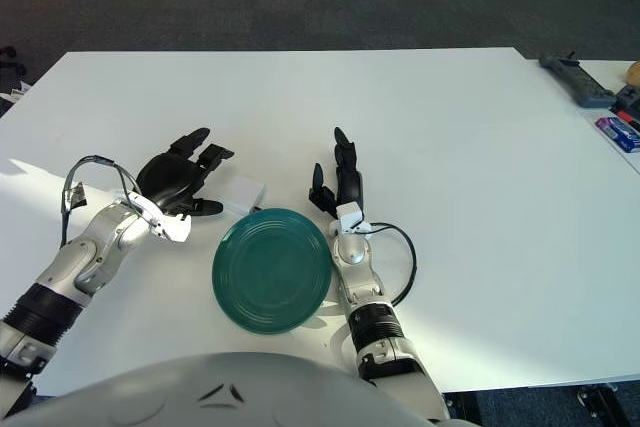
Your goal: Put the charger into the plate.
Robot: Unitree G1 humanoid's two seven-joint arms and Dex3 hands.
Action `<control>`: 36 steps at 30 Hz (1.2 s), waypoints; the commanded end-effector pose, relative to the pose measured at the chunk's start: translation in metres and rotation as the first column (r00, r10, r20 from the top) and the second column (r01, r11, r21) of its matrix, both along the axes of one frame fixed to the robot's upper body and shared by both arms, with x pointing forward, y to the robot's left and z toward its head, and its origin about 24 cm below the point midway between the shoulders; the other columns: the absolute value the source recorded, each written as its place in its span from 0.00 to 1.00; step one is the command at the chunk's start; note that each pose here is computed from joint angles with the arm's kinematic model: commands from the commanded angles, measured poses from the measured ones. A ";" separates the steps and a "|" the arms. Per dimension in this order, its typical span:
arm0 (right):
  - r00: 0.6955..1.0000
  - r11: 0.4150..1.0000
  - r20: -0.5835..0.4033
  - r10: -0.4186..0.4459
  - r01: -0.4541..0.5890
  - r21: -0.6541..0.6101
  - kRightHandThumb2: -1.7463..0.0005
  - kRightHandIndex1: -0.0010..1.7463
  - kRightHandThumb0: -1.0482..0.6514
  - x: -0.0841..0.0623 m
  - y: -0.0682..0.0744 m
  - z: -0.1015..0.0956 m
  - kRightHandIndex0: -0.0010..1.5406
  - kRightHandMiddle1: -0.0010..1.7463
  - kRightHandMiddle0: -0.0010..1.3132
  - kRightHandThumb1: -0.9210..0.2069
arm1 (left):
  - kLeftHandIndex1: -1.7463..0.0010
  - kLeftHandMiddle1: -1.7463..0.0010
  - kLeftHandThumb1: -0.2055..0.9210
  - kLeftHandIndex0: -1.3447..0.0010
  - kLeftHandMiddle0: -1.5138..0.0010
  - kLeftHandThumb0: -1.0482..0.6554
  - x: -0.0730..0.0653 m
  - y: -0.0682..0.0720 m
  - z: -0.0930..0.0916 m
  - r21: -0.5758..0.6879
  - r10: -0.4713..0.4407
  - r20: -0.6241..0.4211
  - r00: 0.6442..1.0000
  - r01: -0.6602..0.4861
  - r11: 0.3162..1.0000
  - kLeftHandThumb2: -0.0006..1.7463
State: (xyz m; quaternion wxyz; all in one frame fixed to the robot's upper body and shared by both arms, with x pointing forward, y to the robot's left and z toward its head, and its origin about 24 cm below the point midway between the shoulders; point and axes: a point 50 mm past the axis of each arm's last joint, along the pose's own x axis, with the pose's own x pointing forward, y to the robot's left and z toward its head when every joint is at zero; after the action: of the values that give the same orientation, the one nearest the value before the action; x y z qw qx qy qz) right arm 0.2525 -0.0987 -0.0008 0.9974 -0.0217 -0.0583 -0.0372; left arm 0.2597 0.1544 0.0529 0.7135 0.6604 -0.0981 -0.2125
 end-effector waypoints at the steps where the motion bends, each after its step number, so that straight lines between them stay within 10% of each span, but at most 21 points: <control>1: 0.951 0.999 -0.310 -0.002 -0.014 -0.048 0.52 0.00 0.09 -0.059 -0.005 -0.068 0.10 0.19 0.00 0.00 | 0.44 0.98 1.00 0.98 0.83 0.00 0.005 -0.005 0.005 -0.001 -0.023 -0.005 1.000 0.023 1.000 0.28; 36: 0.952 0.999 -0.306 -0.011 -0.004 -0.047 0.52 0.00 0.07 -0.059 -0.003 -0.069 0.12 0.22 0.00 0.00 | 0.42 1.00 1.00 0.90 0.85 0.00 0.007 -0.017 -0.004 0.038 -0.096 -0.101 0.990 0.100 0.994 0.30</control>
State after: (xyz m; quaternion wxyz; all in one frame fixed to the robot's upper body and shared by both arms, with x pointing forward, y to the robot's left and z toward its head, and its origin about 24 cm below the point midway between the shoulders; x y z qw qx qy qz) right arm 0.2525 -0.0993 -0.0006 0.9970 -0.0213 -0.0588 -0.0460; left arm 0.2600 0.1395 0.0486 0.7040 0.6502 -0.0932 -0.2700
